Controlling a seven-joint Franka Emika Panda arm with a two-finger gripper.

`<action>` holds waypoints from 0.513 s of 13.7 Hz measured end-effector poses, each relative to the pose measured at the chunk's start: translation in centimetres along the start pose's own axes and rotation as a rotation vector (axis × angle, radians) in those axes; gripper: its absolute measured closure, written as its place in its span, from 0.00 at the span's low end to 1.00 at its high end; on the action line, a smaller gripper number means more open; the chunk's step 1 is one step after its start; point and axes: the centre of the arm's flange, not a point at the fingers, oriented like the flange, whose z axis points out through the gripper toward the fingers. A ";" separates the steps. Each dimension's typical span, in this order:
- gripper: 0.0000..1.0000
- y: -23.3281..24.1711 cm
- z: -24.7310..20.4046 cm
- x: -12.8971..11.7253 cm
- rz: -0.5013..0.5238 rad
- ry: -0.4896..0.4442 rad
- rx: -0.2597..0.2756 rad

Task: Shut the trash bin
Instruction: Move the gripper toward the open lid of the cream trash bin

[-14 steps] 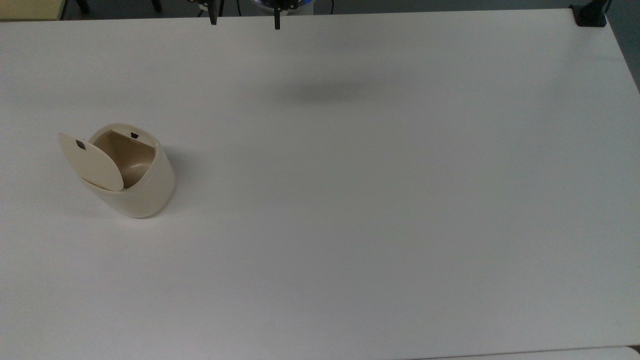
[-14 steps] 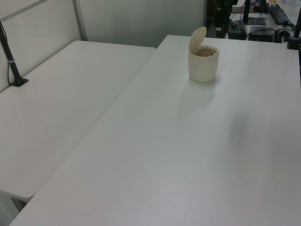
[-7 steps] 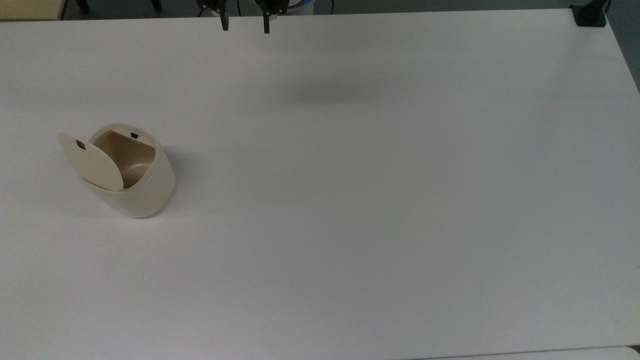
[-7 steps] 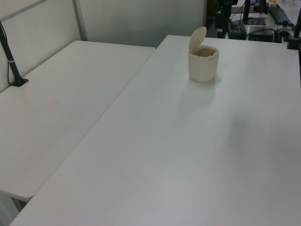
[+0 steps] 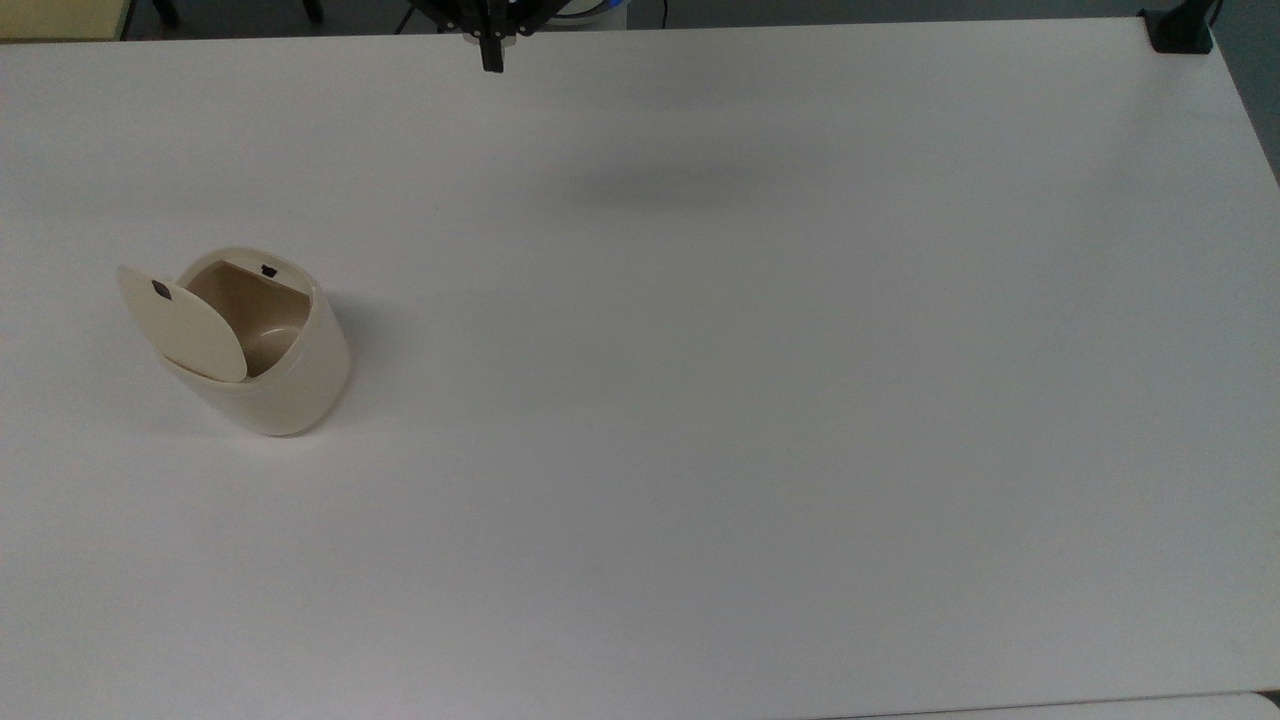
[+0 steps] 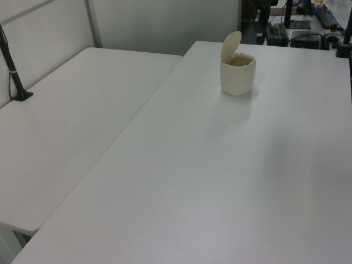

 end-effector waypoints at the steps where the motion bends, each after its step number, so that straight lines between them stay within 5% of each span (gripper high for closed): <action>1: 0.99 0.4 0.2 0.3 0.007 0.006 -0.001; 7: 0.99 16.0 0.8 3.1 0.249 0.274 -0.050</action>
